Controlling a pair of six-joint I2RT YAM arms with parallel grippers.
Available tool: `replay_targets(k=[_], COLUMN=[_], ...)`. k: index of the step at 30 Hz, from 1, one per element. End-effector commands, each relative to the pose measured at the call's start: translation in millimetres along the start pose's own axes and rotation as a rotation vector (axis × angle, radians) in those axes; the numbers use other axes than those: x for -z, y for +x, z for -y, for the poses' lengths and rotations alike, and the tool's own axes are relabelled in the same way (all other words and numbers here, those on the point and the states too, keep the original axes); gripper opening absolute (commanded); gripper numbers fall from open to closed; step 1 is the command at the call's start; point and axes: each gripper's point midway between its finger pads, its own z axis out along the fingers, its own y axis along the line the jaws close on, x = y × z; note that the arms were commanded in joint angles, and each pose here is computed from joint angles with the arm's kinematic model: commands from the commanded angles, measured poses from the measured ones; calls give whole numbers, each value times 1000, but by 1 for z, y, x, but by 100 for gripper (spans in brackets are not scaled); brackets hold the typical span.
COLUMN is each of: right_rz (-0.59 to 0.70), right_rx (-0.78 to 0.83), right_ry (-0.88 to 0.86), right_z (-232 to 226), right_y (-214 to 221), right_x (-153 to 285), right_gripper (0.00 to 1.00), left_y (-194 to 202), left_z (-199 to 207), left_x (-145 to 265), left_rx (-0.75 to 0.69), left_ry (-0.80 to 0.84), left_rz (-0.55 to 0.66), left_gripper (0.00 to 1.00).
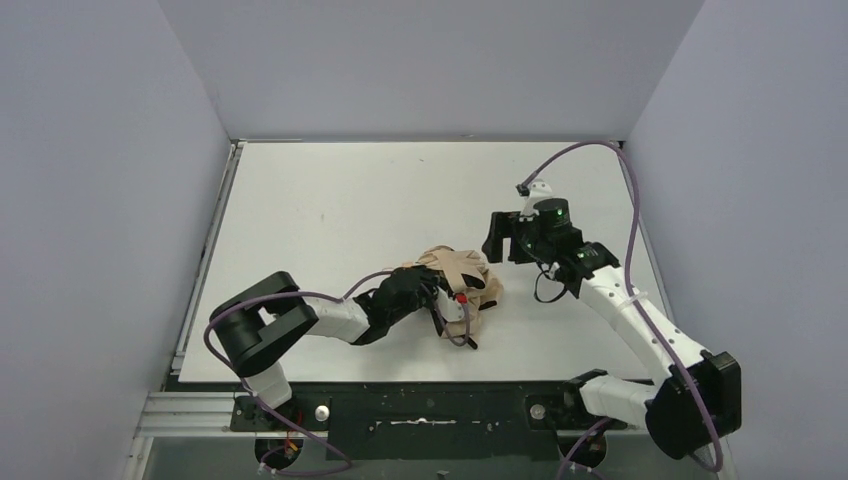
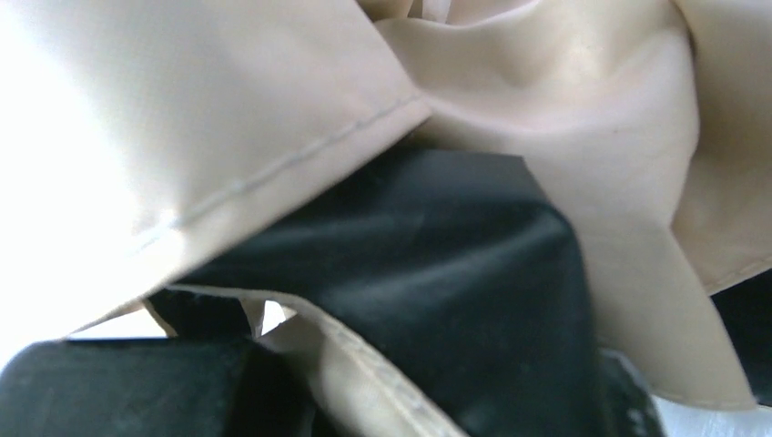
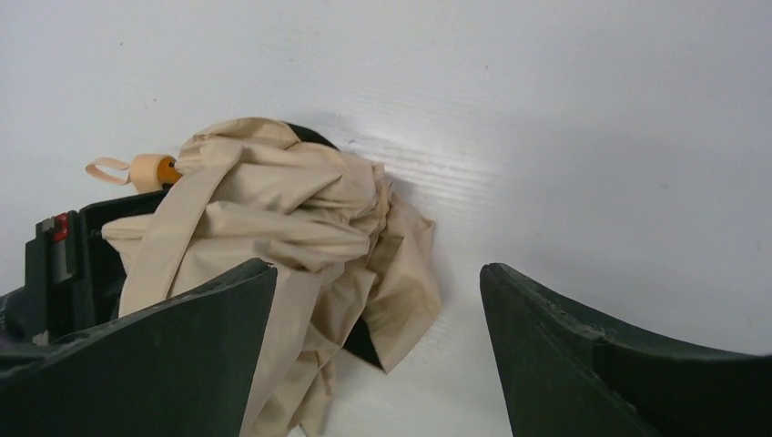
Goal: Put away the umbrella
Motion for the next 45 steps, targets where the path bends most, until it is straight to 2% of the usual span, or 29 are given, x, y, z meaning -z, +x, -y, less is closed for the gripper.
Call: replay_targets(k=[1, 4, 9, 14, 23, 32, 36, 38, 41, 43, 45], right_rz=[160, 141, 39, -69, -312, -484, -591, -628, -660, -671, -665], right_rx=[211, 329, 660, 798, 845, 856, 876, 874, 865, 865, 868], right_ry=[-237, -357, -590, -779, -923, -902, -849, -826, -787, -751, -728], right_z=[-15, -23, -35, -42, -35, -25, -11, -5, 3, 9, 11], right_y=[-70, -75, -41, -10, 39, 86, 107, 114, 122, 126, 127], right_x=[-9, -24, -40, -43, -46, -68, -76, -79, -84, -89, -93], right_gripper=[86, 86, 83, 82, 79, 79, 75, 69, 54, 43, 37], left_y=[-7, -11, -18, -21, -24, -31, -30, -30, -33, -35, -37], left_z=[-2, 5, 22, 35, 52, 56, 43, 37, 25, 14, 5], left_x=[-2, -4, -7, -8, -9, -8, -7, -5, -1, 3, 9], left_rx=[-82, -119, -193, -253, -299, -303, -275, -257, -207, -168, -130], left_ry=[-37, -26, 6, 30, 72, 58, -3, -30, -88, -129, -167], left_rz=[20, 20, 28, 27, 33, 34, 5, -6, -16, -24, -31], left_gripper=[0, 0, 0, 0, 0, 0, 0, 6, 35, 48, 60])
